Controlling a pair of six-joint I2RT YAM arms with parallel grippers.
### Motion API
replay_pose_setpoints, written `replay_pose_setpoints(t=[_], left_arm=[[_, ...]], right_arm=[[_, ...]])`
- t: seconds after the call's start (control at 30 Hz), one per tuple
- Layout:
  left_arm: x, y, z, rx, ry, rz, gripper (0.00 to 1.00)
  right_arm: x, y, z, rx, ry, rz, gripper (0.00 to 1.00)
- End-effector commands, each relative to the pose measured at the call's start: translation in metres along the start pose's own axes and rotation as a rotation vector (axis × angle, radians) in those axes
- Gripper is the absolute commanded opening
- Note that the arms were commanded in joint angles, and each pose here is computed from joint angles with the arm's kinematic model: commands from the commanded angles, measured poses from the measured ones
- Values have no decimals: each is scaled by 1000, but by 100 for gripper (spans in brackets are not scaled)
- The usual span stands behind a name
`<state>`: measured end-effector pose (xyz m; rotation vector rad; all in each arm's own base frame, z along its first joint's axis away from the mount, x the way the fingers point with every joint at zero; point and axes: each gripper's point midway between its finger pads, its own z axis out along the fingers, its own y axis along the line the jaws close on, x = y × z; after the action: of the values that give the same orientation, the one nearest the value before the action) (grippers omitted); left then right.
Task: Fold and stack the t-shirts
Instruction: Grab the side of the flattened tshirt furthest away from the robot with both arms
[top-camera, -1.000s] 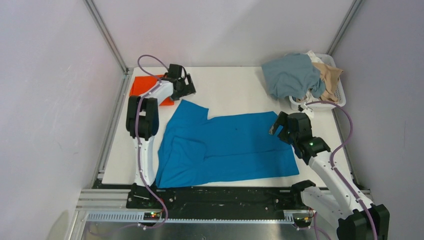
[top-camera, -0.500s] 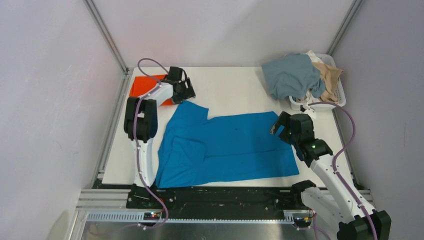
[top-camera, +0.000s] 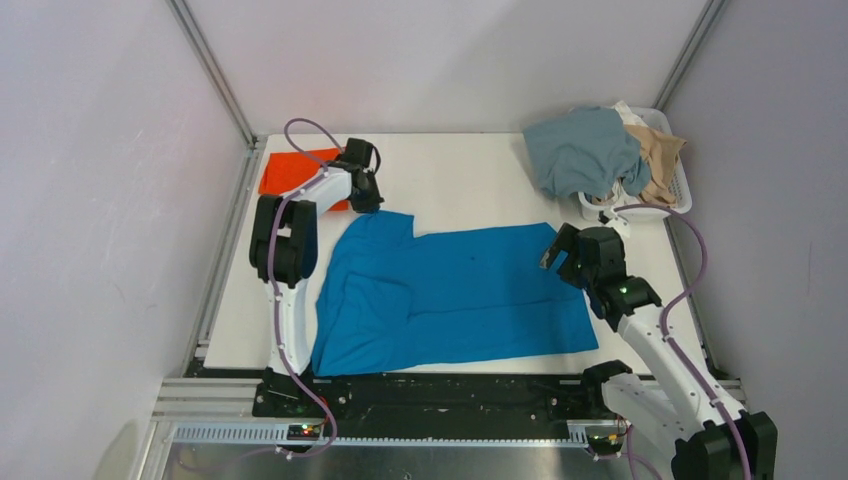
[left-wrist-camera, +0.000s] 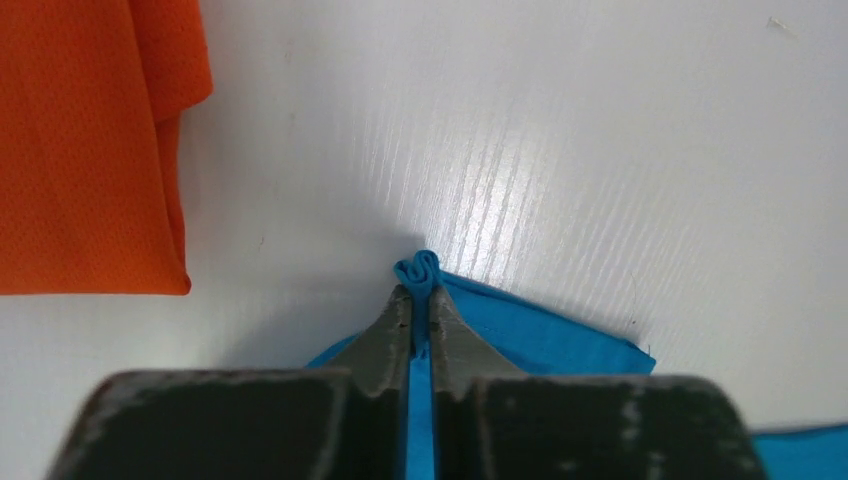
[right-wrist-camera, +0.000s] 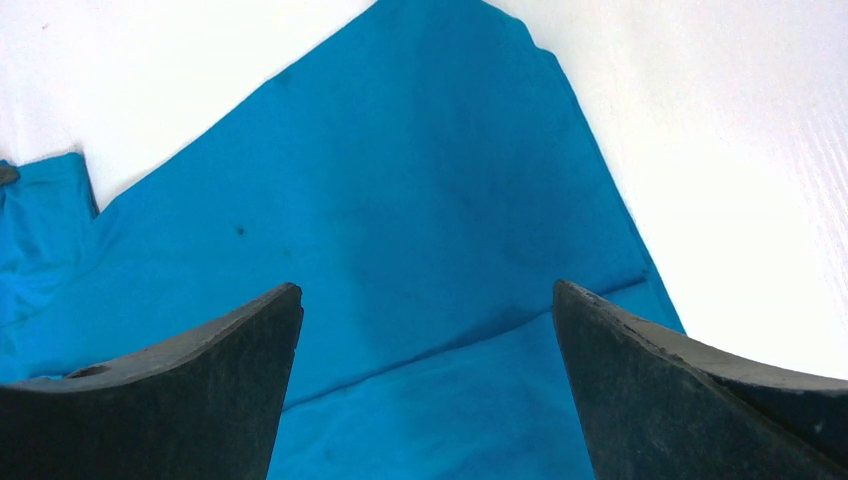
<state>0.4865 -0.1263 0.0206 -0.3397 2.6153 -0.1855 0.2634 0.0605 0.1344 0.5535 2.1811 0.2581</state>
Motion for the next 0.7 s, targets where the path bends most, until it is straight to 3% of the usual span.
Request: replay_pose_setpoints(t=[0.0, 0.3, 0.5, 0.67], left_arm=[[-2, 1, -6, -19, 7, 39, 2], [-11, -9, -21, 18, -21, 104, 0], [-16, -14, -33, 32, -46, 122, 0], [-17, -17, -38, 40, -55, 135, 0]], right_arm=[[-22, 8, 15, -13, -76, -17, 99], [-71, 33, 86, 95, -106, -149, 98], [-81, 41, 144, 251, -55, -279, 94], [-64, 27, 181, 368, 64, -349, 91]])
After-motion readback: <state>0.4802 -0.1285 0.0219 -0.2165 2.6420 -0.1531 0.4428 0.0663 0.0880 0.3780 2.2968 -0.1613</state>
